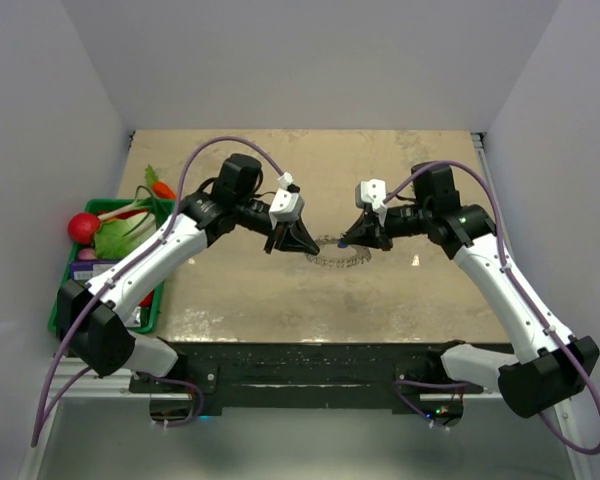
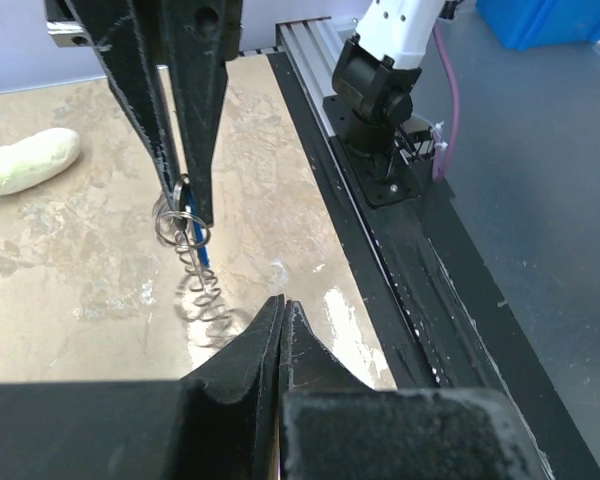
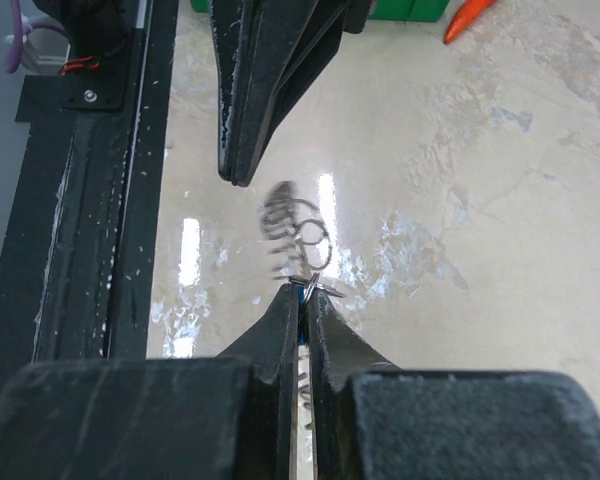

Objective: Remove the keys from the keyring
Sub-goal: Remove the key from the keyring.

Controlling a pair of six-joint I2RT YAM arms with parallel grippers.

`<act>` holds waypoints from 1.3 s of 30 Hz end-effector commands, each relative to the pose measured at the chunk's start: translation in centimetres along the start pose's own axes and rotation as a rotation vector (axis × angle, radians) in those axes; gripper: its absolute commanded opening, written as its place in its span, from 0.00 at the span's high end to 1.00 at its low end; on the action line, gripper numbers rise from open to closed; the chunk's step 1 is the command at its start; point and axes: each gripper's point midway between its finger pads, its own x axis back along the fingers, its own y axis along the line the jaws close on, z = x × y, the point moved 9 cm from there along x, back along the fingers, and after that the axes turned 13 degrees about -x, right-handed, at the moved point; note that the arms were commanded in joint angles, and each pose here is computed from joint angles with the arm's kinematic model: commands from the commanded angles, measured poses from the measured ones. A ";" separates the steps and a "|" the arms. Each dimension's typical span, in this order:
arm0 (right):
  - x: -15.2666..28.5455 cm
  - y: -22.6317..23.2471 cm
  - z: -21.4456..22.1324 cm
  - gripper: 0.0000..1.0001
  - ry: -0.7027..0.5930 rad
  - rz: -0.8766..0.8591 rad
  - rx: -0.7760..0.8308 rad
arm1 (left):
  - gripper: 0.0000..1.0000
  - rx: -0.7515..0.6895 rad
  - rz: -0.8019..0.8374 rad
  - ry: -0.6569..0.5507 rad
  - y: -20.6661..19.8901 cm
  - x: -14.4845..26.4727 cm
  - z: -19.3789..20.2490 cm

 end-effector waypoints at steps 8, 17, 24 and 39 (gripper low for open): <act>1.2 0.3 -1.0 1.00 0.010 0.068 0.115 | 0.79 -0.044 -0.078 0.009 1.5 -0.1 -1.4; 1.2 0.5 -0.8 1.00 0.012 0.067 0.118 | 0.57 0.033 -0.153 -0.003 3.1 -1.7 -1.2; 0.8 0.1 -1.0 1.00 -0.010 0.142 0.095 | 0.57 0.083 -0.147 0.002 3.4 -4.1 -1.4; -0.3 0.9 -1.7 1.00 -0.017 0.234 0.121 | 0.79 0.097 -0.171 0.032 3.2 -5.6 -1.6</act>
